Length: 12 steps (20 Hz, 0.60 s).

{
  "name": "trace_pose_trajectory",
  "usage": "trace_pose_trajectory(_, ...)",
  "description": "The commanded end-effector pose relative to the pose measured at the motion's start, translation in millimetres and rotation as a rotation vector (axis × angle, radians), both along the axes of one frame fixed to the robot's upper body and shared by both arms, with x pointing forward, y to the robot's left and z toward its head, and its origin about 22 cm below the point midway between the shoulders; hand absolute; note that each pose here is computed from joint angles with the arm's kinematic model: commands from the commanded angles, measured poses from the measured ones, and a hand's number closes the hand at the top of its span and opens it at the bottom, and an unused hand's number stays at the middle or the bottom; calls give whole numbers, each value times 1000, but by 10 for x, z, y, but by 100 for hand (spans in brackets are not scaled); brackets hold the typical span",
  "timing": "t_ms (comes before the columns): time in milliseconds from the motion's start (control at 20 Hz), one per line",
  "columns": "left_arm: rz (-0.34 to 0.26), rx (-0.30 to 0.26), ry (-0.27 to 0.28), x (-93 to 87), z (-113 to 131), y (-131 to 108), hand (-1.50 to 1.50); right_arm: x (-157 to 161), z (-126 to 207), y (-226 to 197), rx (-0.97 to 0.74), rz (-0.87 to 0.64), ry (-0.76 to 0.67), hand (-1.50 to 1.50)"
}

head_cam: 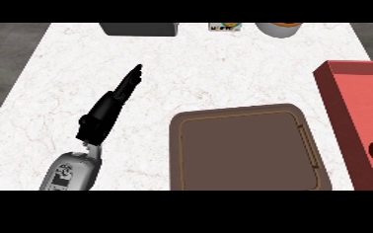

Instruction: Pick the bell pepper from the tray and place it in the cardboard box

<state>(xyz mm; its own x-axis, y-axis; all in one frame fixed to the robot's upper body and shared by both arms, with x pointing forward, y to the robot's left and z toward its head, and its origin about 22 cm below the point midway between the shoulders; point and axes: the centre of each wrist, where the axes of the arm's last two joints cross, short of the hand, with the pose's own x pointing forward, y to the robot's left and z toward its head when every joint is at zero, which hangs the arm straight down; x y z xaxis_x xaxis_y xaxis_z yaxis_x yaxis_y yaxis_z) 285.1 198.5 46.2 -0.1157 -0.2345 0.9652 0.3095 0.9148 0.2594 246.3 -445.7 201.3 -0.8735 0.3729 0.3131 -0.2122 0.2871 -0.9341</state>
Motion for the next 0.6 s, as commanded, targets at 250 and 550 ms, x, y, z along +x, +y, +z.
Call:
trace_pose_trajectory(250,-50,-3,5,21,-43,-60,0,-155,-524,-278,-16,202,238,-150)
trace_pose_trajectory(550,-47,4,0,70,29,-30,0,-183,-788,-190,10,240,325,-150)
